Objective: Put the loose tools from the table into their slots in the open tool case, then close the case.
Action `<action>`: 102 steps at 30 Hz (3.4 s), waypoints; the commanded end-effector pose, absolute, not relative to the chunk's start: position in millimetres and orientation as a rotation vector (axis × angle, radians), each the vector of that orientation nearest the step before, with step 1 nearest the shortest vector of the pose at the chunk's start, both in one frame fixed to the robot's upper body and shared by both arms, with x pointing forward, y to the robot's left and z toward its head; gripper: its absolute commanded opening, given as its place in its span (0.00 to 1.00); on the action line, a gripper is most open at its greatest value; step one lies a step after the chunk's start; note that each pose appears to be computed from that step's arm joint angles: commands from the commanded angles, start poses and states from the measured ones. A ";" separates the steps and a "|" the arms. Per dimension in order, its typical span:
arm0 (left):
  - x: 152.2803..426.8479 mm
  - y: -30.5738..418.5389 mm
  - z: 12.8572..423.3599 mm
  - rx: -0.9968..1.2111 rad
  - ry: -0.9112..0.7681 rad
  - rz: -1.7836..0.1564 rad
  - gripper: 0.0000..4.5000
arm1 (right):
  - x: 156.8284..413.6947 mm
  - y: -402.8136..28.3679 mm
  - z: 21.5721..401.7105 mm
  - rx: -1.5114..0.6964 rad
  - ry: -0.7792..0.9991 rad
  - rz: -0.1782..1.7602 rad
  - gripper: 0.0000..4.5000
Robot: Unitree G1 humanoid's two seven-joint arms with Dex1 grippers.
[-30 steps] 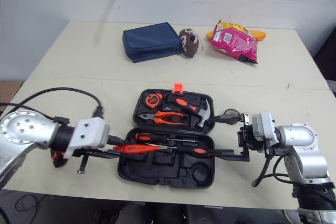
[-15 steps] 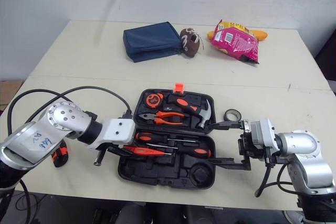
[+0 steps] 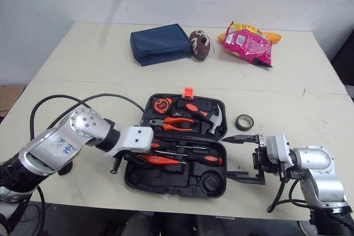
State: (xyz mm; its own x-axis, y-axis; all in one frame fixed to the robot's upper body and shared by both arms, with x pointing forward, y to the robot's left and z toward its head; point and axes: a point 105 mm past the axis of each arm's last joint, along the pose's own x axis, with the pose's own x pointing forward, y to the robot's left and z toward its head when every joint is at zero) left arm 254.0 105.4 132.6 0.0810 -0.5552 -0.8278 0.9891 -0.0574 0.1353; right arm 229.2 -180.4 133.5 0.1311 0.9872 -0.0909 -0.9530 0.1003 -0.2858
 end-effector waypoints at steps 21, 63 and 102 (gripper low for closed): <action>256.2 124.5 123.8 0.942 0.747 -1.309 0.07 | 217.2 -186.3 141.0 -0.341 -0.182 1.430 1.00; 259.8 104.3 132.4 0.467 0.211 -1.331 0.02 | 226.0 -180.8 144.9 -0.336 -0.181 1.433 1.00; 253.5 140.9 148.5 0.391 0.003 -1.207 0.02 | 240.5 -220.7 160.7 -0.425 -0.164 1.248 1.00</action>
State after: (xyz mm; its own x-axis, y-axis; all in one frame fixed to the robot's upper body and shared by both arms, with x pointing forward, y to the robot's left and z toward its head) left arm 255.9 134.3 123.9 0.3359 -0.8975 -0.2858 0.9332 0.2760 0.2301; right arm 240.8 -207.8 147.3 0.2784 0.9538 -0.1127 -0.9128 0.2263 -0.3400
